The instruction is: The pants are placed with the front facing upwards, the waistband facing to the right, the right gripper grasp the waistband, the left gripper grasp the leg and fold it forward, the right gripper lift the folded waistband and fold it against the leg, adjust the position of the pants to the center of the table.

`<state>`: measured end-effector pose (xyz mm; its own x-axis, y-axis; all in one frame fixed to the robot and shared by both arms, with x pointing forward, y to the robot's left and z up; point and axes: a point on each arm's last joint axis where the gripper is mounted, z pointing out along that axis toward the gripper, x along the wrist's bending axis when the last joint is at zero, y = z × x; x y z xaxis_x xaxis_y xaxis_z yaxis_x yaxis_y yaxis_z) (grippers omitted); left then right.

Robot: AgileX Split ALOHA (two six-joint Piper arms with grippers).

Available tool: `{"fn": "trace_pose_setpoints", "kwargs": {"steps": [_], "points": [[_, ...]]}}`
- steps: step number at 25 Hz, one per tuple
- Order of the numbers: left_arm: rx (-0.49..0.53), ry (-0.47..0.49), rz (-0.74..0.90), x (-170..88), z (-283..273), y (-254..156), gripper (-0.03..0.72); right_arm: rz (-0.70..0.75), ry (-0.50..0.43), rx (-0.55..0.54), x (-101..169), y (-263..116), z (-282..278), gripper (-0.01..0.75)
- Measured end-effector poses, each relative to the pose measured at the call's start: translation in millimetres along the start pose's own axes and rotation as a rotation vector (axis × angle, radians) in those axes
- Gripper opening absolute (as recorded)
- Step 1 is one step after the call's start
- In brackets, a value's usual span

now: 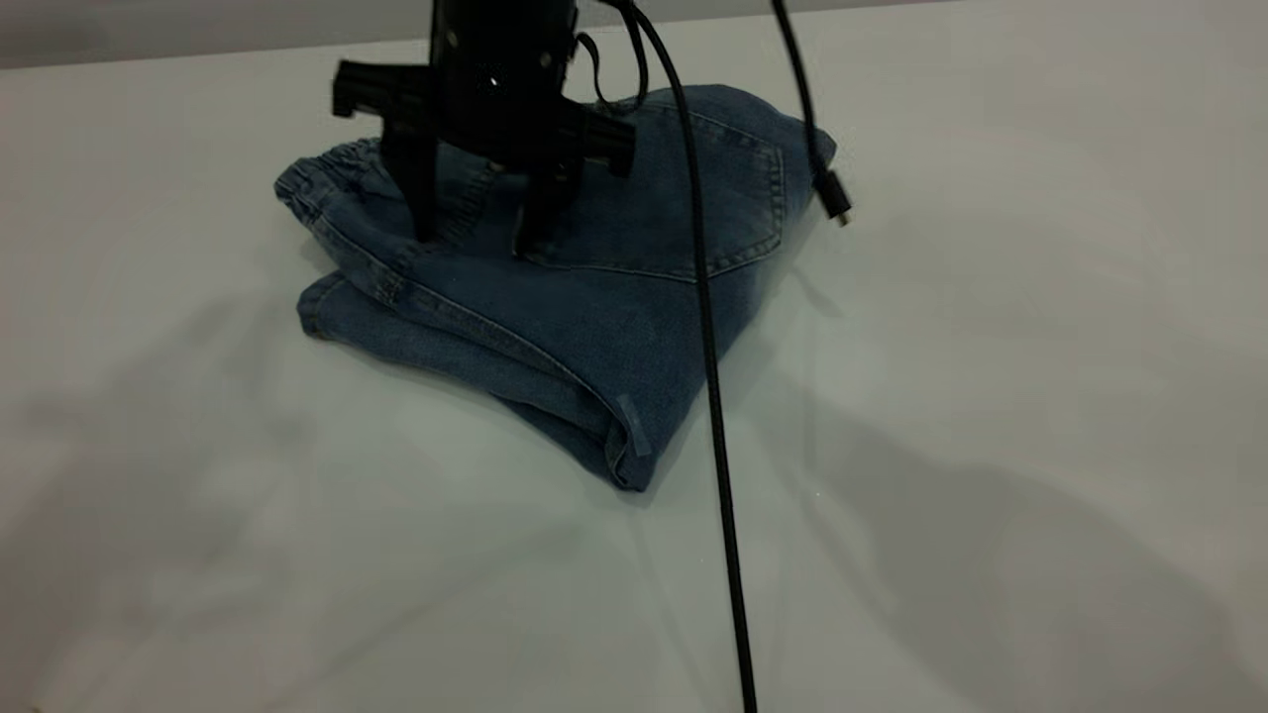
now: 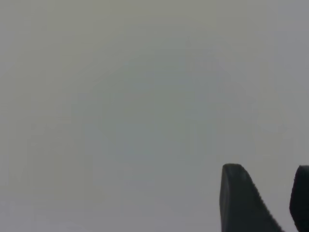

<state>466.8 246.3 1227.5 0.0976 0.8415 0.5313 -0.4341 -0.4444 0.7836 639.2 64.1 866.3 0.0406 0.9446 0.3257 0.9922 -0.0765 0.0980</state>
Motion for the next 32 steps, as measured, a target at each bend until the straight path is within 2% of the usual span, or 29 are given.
{"fn": "trace_pose_setpoints", "kwargs": {"steps": [4, 11, 15, 18, 20, 24, 26, 28, 32], "points": [[-0.007, 0.005, 0.001, 1, -2, 3, 0.258, 0.0, -0.019, 0.026, 0, -4, 2, 0.407], [-0.011, 0.007, 0.002, 2, -3, 4, 0.258, -0.123, -0.058, 0.102, 3, -18, 2, 0.407], [-0.015, 0.01, 0.0, 3, -5, 6, 0.258, -0.116, -0.059, 0.11, 5, -21, 4, 0.407], [-0.014, 0.01, 0.0, 3, -5, 6, 0.258, -0.007, -0.016, 0.131, 8, -21, 3, 0.407], [-0.013, 0.01, 0.0, 3, -5, 6, 0.258, 0.056, 0.072, 0.137, 17, -18, -3, 0.407], [-0.02, 0.014, 0.003, 4, -7, 8, 0.258, 0.048, 0.199, 0.094, 37, -10, -24, 0.407], [-0.028, 0.02, 0.005, 6, -10, 11, 0.258, 0.057, 0.224, 0.053, 42, -5, -31, 0.407], [-0.034, 0.023, 0.008, 6, -11, 13, 0.258, 0.095, 0.209, 0.007, 40, 0, -31, 0.407], [-0.033, 0.023, 0.009, 7, -12, 13, 0.258, 0.201, 0.105, -0.057, 27, 5, -16, 0.407]]}}
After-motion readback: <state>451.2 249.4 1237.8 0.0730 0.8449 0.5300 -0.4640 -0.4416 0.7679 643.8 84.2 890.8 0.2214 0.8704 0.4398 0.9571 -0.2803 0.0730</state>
